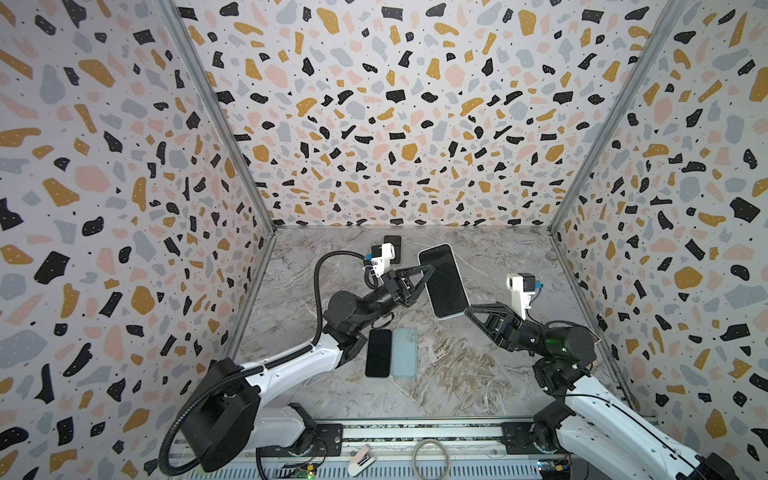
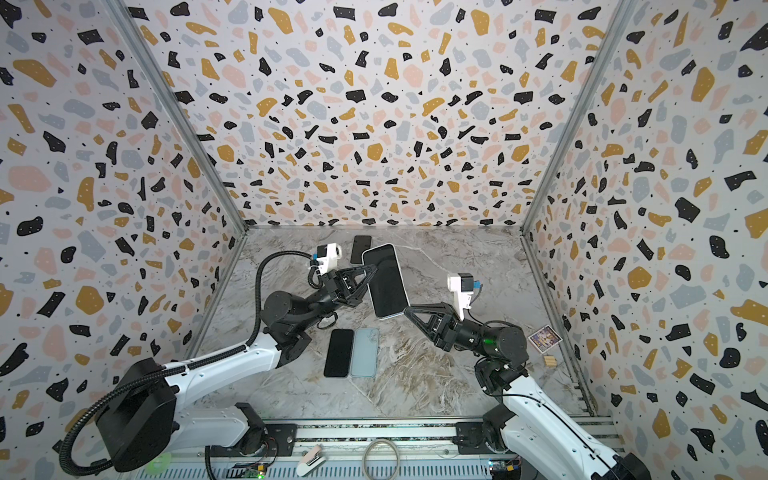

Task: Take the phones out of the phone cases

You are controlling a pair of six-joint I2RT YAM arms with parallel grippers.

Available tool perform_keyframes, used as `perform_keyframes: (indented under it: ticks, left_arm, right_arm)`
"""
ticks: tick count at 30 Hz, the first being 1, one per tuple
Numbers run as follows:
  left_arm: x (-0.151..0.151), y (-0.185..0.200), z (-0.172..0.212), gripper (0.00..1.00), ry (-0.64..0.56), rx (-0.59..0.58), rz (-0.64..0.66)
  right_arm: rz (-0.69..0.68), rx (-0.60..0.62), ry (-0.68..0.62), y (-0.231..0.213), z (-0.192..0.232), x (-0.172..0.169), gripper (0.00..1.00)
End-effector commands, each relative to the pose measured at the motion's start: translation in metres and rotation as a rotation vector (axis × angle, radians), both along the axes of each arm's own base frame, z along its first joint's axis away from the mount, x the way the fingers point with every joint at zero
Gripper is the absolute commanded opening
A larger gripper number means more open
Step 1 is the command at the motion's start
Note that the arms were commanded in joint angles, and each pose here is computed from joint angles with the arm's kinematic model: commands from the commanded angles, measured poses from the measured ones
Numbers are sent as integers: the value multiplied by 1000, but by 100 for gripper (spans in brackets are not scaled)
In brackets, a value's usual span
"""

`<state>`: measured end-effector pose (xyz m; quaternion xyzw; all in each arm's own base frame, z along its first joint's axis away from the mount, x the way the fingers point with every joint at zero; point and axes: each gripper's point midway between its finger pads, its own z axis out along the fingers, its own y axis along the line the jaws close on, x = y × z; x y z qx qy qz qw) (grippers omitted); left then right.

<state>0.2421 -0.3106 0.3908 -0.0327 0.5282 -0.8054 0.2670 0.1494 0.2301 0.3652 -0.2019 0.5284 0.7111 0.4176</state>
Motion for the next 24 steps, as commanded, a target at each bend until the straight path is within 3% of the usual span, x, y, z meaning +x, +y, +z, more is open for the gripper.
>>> perform_keyframes:
  ticks: [1, 12, 24]
  left_arm:
    - [-12, 11, 48, 0, -61, -149, -27]
    - [-4, -12, 51, 0, 5, -157, -87]
    - [-3, -23, 47, 0, 32, -142, -111]
  right_arm:
    - [78, -17, -210, 2, 19, -28, 10]
    - [107, -64, -321, 14, 39, -21, 10]
    - [73, -108, -306, 23, 38, 3, 9]
